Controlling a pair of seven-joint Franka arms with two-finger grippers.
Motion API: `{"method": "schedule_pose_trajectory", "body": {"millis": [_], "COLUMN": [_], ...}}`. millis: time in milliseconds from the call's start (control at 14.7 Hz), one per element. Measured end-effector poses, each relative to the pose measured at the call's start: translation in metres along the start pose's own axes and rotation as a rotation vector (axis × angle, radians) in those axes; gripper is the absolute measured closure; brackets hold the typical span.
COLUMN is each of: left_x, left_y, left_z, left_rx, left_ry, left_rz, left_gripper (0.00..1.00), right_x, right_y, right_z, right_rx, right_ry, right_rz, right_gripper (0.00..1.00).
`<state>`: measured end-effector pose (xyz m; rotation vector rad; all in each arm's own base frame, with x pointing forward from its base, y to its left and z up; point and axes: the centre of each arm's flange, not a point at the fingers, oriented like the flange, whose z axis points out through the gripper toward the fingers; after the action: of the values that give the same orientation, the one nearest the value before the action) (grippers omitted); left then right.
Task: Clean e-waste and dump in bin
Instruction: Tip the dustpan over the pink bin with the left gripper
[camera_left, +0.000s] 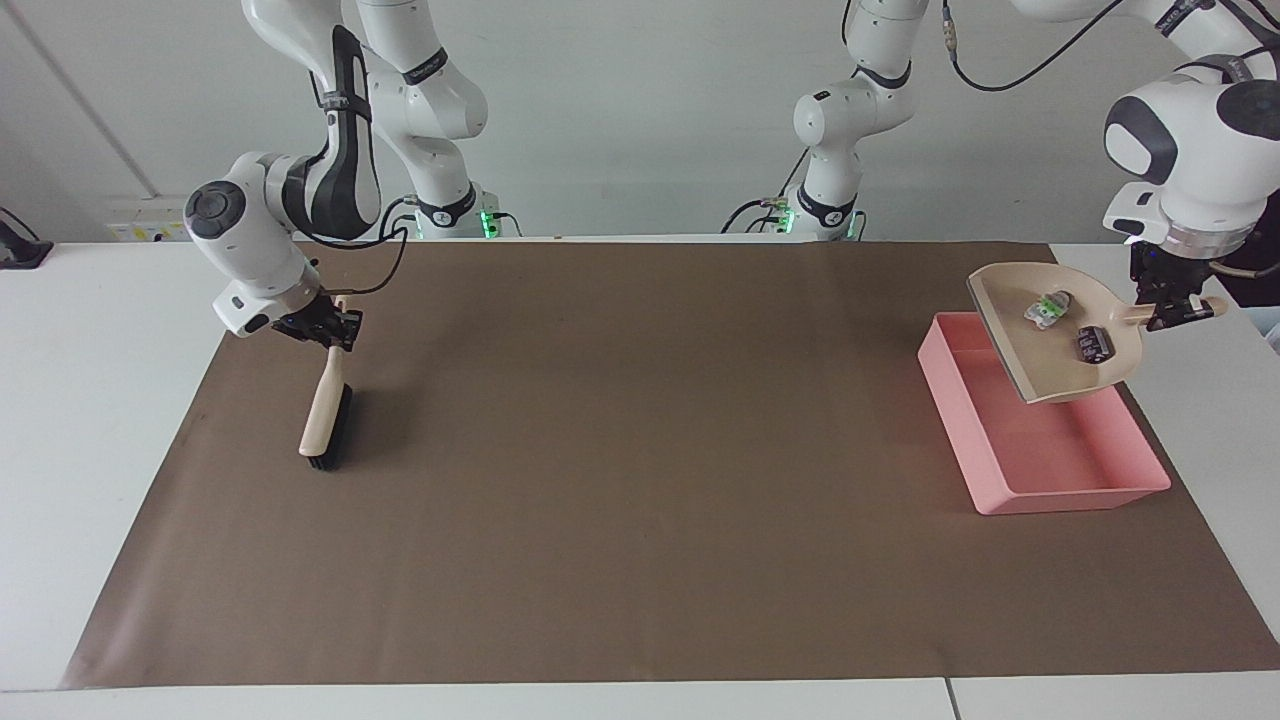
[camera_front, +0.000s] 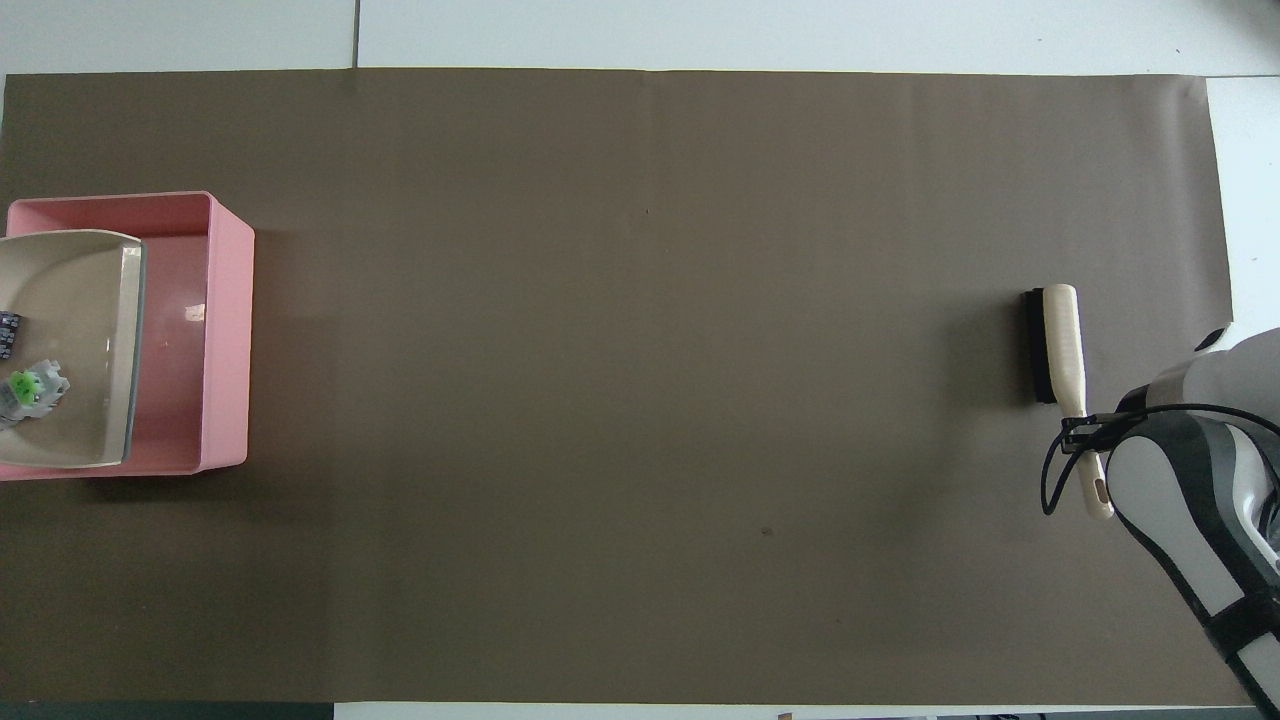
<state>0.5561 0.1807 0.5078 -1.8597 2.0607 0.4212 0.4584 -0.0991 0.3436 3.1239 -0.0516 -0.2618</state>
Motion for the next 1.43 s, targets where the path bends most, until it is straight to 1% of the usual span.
{"method": "schedule_pose_trajectory", "body": {"millis": [204,272,475,611,679,747,815,951,1019,1155,1291,1426], "left_x": [-0.013,-0.016,-0.018,-0.020,-0.021,-0.023,-0.025,-0.029,-0.029,-0.028,-0.028,-0.031], "left_y": [-0.005,-0.005,-0.007,-0.010,-0.011,-0.012,-0.012,-0.012,-0.012,-0.012,-0.012,-0.011], "left_z": [0.014,0.014,0.015,0.023,0.028,0.032,0.034,0.036,0.036,0.037,0.038,0.038], "left_rx": [0.003,-0.001,-0.011,-0.019,-0.023,-0.031,-0.037,-0.045,-0.046,-0.044,-0.046,-0.047], "left_ry": [-0.109,-0.150,-0.256,-0.313,-0.350,-0.384,-0.413,-0.469,-0.490,-0.526,-0.564,-0.610], "left_rz": [0.024,0.017,0.018,0.049,0.069,0.085,0.097,0.125,0.131,0.131,0.134,0.119], "left_gripper": [0.67,0.67,0.67,0.67,0.67,0.67,0.67,0.67,0.67,0.67,0.67,0.67], "right_x": [0.000,0.000,-0.001,0.000,0.001,0.003,0.006,0.017,0.021,0.026,0.026,0.021], "right_y": [0.000,0.000,-0.001,-0.002,-0.003,-0.003,-0.002,0.001,0.002,-0.002,-0.019,-0.034], "right_z": [0.000,0.001,0.001,-0.001,-0.004,-0.010,-0.020,-0.051,-0.070,-0.107,-0.147,-0.190], "right_rx": [0.000,0.000,0.000,-0.001,-0.002,-0.003,-0.006,-0.016,-0.021,-0.028,-0.028,-0.026], "right_ry": [-0.001,-0.001,-0.002,-0.001,0.000,0.004,0.020,0.078,0.107,0.140,0.149,0.133], "right_rz": [0.001,0.001,0.000,-0.003,-0.005,-0.006,-0.006,-0.003,-0.002,0.006,0.068,0.130], "right_gripper": [0.74,0.68,0.38,0.18,0.06,0.01,0.01,0.01,0.01,0.01,0.01,0.01]}}
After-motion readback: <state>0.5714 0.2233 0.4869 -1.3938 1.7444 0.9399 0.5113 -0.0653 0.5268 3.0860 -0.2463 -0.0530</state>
